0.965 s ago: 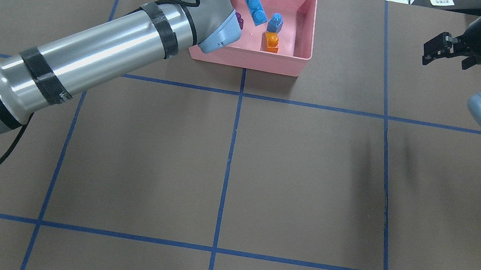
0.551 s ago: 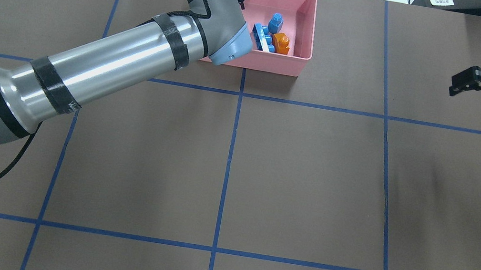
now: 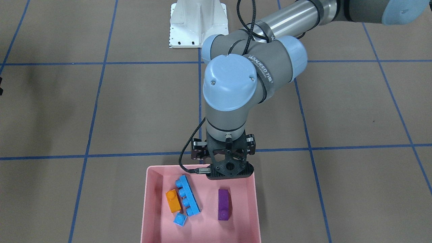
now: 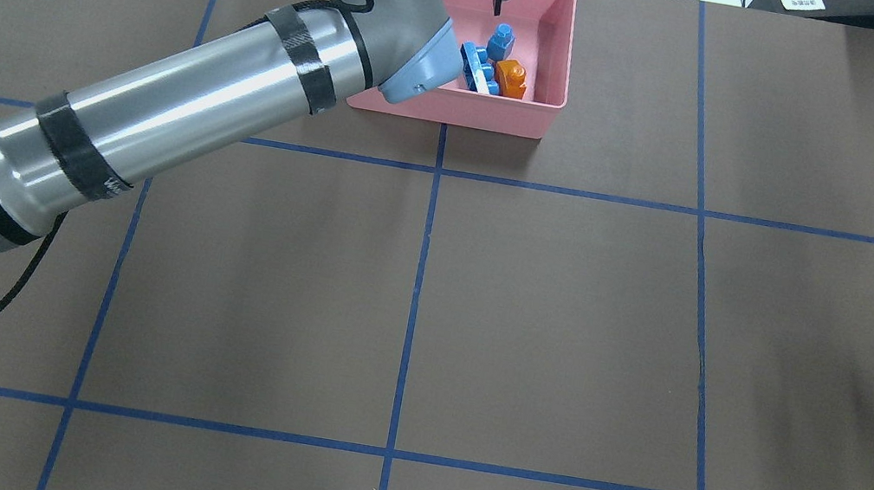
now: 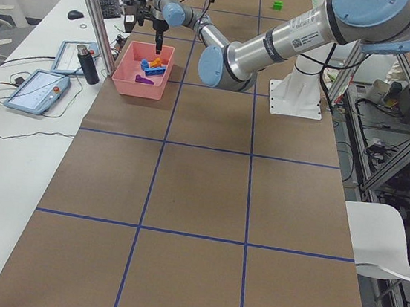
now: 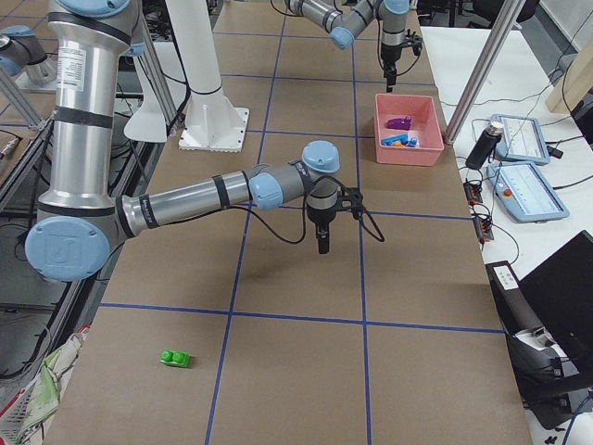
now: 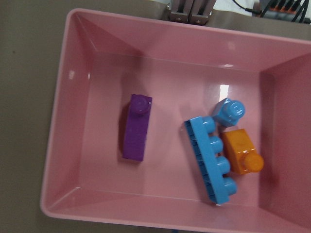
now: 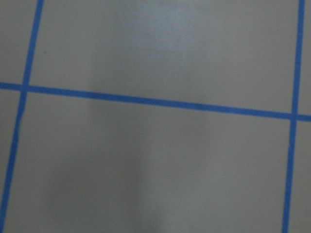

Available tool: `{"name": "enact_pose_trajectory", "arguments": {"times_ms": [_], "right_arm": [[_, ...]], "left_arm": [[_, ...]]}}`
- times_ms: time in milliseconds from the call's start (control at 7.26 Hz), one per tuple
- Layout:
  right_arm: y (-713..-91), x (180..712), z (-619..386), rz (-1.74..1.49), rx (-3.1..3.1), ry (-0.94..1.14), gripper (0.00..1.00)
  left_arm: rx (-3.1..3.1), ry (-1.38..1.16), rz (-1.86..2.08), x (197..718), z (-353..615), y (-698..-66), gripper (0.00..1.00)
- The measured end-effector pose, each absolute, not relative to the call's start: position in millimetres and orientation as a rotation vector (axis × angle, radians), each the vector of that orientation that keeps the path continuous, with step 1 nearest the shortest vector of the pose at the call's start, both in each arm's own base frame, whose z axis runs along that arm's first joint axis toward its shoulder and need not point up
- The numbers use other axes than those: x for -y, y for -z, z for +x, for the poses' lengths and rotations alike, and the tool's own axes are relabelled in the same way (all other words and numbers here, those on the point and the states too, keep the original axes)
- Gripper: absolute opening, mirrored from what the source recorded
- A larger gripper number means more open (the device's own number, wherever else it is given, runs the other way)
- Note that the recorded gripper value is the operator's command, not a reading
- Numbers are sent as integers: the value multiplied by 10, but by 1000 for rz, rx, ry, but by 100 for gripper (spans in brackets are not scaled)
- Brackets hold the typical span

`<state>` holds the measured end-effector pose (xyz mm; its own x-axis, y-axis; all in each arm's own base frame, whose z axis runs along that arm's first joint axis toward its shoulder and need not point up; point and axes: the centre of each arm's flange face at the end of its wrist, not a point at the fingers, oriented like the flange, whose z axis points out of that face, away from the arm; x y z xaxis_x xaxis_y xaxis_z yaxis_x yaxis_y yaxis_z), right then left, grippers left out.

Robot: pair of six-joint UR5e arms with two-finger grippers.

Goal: Put all blocks into box

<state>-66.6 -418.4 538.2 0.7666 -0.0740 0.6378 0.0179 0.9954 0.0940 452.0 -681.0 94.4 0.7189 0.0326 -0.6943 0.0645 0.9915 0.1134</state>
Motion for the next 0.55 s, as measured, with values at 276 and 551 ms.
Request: {"name": "enact_pose_trajectory", "arguments": {"times_ms": [276, 551], "right_arm": [[-5854, 3459, -242, 42, 673, 11, 100], [-6449, 2647, 26, 45, 673, 14, 100]], "left_arm": [[-728, -141, 167, 6874, 3784, -1781, 100], [-683, -279, 195, 7027, 2894, -2705, 100]]}}
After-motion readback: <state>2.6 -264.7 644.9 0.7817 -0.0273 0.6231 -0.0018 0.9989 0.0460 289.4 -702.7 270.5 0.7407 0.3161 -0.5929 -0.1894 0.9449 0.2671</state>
